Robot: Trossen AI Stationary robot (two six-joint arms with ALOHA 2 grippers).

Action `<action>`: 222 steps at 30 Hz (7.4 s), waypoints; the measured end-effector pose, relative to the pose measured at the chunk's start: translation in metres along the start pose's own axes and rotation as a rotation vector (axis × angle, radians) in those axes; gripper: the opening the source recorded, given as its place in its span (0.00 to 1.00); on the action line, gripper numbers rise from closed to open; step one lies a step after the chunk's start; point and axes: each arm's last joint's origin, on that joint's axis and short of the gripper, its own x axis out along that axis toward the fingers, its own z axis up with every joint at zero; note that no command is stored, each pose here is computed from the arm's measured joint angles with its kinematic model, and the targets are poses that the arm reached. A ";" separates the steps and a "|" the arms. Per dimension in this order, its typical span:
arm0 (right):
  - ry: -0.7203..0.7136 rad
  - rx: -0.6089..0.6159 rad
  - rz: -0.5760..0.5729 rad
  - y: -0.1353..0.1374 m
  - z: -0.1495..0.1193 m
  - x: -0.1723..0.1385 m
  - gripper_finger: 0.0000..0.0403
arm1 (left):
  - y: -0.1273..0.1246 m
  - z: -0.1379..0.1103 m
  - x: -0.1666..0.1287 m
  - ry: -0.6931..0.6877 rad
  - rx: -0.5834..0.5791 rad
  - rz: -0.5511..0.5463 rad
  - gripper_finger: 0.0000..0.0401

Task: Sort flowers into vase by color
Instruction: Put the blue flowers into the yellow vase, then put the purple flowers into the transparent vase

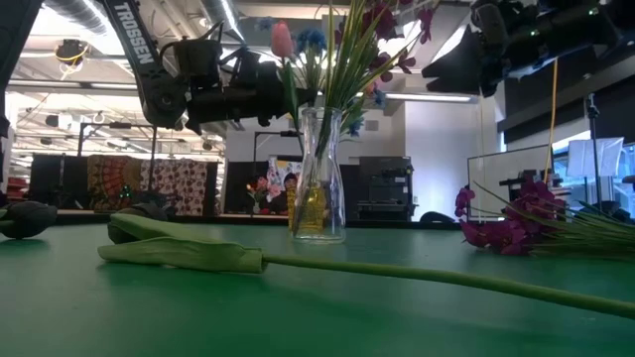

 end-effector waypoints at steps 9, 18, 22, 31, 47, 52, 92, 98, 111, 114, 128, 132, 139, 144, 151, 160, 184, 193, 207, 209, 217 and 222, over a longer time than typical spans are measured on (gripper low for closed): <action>-0.010 0.002 0.002 0.001 0.000 0.005 0.67 | 0.000 0.000 0.000 -0.002 0.001 0.001 0.03; -0.010 0.002 0.003 0.002 0.000 0.005 0.67 | 0.007 -0.020 0.016 -0.005 -0.004 0.016 0.03; -0.003 0.000 0.011 0.002 -0.001 0.005 0.67 | 0.007 -0.022 0.018 0.004 -0.005 0.016 0.03; -0.003 0.000 0.011 0.002 -0.001 0.005 0.67 | 0.008 -0.027 0.018 0.052 -0.015 0.017 0.03; 0.006 -0.003 0.011 0.002 -0.002 0.005 0.67 | 0.009 -0.027 0.015 0.216 -0.061 0.053 0.13; 0.001 -0.001 0.011 0.002 -0.001 0.005 0.67 | 0.007 -0.013 0.011 0.294 -0.047 0.076 0.16; -0.028 -0.033 0.012 -0.001 0.005 -0.006 0.67 | -0.063 0.059 -0.069 0.927 -0.241 0.294 0.38; 0.079 -0.011 0.008 -0.005 0.027 -0.024 0.67 | -0.076 0.080 -0.080 0.864 -0.337 0.284 0.33; 0.458 0.138 0.241 0.006 0.045 -0.042 0.67 | -0.095 0.108 -0.104 0.808 -0.413 0.218 0.26; 0.578 0.135 0.256 0.018 0.034 -0.041 0.67 | -0.100 0.112 -0.106 0.788 -0.412 0.184 0.26; 0.936 0.118 0.232 0.087 -0.011 -0.034 0.67 | -0.114 0.123 -0.098 0.659 -0.391 0.069 0.26; 1.063 0.130 0.167 0.104 -0.030 -0.034 0.67 | -0.116 0.124 -0.098 0.656 -0.390 0.064 0.26; 1.181 0.100 0.095 0.123 -0.053 -0.035 0.67 | -0.121 0.124 -0.098 0.650 -0.380 0.052 0.26; 1.206 0.129 0.093 0.139 -0.065 -0.035 0.67 | -0.129 0.125 -0.099 0.659 -0.376 0.008 0.26; 1.255 0.147 0.013 0.152 -0.081 -0.040 0.67 | -0.141 0.126 -0.102 0.660 -0.372 -0.056 0.26; 1.272 0.153 -0.104 0.153 -0.098 -0.053 0.67 | -0.173 0.143 -0.104 0.500 -0.275 -0.243 0.26; 1.242 0.231 -0.021 0.151 -0.123 -0.050 0.67 | -0.217 0.119 -0.098 0.547 -0.275 -0.188 0.26; 1.252 0.250 -0.043 0.150 -0.123 -0.051 0.61 | -0.217 0.119 -0.098 0.545 -0.279 -0.187 0.26; 1.286 0.257 -0.099 0.149 -0.114 -0.048 0.07 | -0.217 0.120 -0.098 0.536 -0.278 -0.171 0.26; 1.264 0.265 -0.080 0.153 -0.106 -0.047 0.03 | -0.217 0.120 -0.098 0.536 -0.278 -0.171 0.26; 1.148 0.270 -0.026 0.158 -0.071 -0.049 0.10 | -0.217 0.120 -0.097 0.535 -0.279 -0.171 0.26; 1.078 0.169 0.171 0.166 -0.045 -0.055 0.08 | -0.217 0.120 -0.097 0.535 -0.279 -0.171 0.26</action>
